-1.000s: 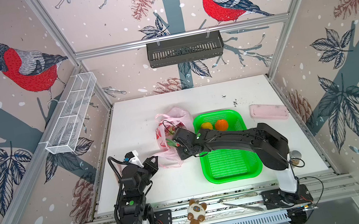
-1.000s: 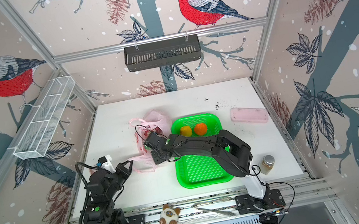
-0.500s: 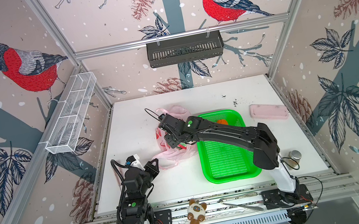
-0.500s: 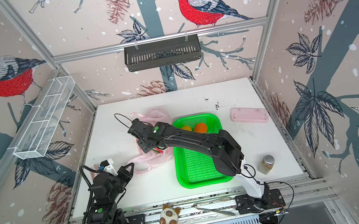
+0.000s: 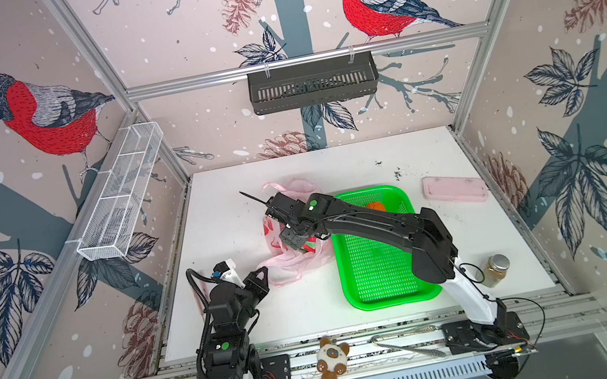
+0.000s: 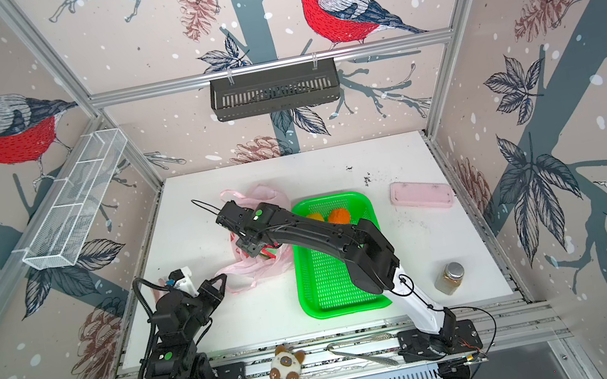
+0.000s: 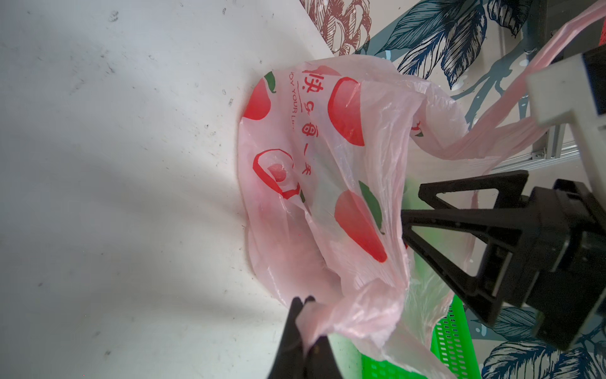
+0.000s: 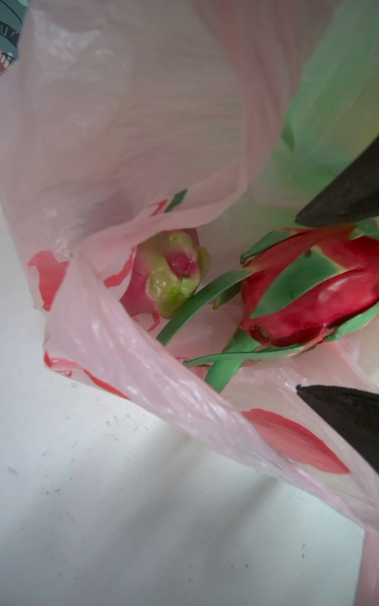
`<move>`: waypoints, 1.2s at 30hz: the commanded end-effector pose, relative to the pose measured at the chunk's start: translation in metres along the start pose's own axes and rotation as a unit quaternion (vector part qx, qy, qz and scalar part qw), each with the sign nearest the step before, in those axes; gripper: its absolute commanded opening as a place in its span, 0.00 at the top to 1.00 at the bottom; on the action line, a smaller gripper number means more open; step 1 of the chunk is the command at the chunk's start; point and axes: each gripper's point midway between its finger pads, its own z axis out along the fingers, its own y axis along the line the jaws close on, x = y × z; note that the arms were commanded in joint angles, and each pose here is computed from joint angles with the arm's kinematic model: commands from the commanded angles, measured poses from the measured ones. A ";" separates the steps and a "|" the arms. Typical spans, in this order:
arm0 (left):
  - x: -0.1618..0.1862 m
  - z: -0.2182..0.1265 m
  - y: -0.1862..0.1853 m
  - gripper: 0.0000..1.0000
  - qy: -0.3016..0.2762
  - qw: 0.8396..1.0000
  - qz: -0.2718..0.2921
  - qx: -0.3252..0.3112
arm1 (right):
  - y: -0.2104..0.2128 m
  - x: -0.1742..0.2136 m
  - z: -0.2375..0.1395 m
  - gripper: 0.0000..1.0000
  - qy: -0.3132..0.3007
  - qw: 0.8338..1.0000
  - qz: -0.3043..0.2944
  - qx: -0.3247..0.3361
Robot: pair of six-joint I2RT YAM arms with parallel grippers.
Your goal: Untie the knot of the plastic bag and take out the fruit
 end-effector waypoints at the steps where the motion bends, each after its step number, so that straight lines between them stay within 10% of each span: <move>1: -0.005 -0.001 -0.011 1.00 -0.005 1.000 0.012 0.020 | -0.008 0.014 -0.002 0.17 0.022 0.999 -0.033 0.016; 30: 0.005 -0.003 -0.016 1.00 0.022 0.999 -0.008 0.034 | -0.009 0.054 0.069 0.15 0.093 0.994 -0.057 -0.009; 36: 0.002 -0.005 -0.018 1.00 0.015 0.999 -0.007 0.034 | -0.014 0.044 0.069 0.40 0.080 0.996 -0.050 -0.002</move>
